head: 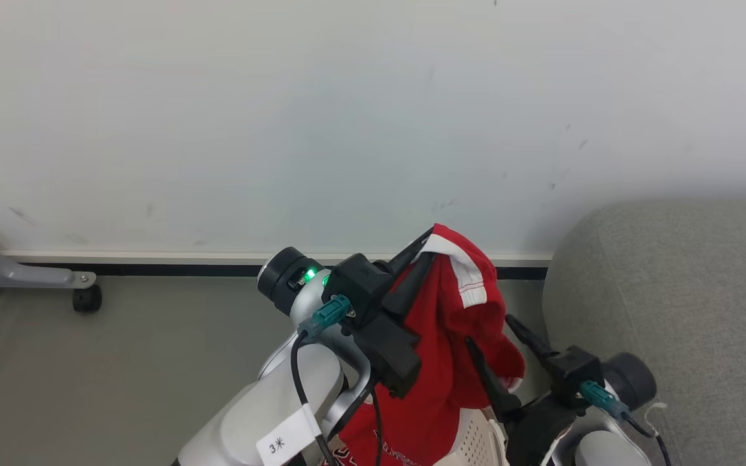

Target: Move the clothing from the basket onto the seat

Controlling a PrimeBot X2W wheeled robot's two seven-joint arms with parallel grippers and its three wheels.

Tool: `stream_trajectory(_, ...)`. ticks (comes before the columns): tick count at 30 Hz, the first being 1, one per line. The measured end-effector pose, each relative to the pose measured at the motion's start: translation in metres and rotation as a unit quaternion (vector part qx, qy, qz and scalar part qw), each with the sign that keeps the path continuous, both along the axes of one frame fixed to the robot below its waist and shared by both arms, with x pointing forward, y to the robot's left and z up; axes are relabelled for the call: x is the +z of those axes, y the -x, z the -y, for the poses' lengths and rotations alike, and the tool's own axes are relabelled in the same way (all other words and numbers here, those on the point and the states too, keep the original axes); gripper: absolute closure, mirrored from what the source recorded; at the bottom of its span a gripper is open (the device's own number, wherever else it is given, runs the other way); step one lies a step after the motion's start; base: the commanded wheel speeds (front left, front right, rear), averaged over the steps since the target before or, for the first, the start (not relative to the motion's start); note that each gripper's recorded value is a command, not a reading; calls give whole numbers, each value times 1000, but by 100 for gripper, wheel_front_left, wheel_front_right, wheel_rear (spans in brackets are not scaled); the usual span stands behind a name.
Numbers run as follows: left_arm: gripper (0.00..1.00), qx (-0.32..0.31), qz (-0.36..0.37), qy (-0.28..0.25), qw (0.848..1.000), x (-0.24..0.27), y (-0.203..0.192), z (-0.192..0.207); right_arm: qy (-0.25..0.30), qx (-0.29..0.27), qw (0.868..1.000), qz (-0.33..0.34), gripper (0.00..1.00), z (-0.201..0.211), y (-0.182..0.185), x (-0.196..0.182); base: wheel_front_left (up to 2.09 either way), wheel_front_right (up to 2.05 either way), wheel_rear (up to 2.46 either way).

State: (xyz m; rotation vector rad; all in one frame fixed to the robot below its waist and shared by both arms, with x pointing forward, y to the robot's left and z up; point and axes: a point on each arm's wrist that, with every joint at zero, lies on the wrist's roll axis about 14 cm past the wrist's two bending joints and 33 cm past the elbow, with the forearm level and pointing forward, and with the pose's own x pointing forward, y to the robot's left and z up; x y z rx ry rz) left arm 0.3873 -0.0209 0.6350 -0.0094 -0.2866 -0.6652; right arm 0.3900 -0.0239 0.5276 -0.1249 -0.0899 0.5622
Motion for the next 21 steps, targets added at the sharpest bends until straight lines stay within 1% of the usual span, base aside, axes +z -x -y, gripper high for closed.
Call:
stream_trajectory(8,100,-19,8,5,1000,6,11,9,56,34,997,-35,0,-20,-7,-21,0,0,0)
stream_trajectory(9,100,-19,7,6,1000,6,11,8,63,37,997,-39,35,-22,-8,-24,0,0,0)
stream_trajectory(10,100,-19,6,7,1000,6,11,8,67,42,996,-40,51,-24,-8,-25,0,0,0)
stream_trajectory(11,100,-18,6,8,1000,6,11,7,71,48,995,-42,60,-28,-8,-26,0,0,0)
stream_trajectory(14,100,-11,-1,7,1000,3,8,3,74,64,994,-45,100,-38,-7,-28,0,0,0)
stream_trajectory(21,100,11,-14,14,1000,-3,0,-7,76,75,993,-46,100,-42,-10,-28,0,0,0)
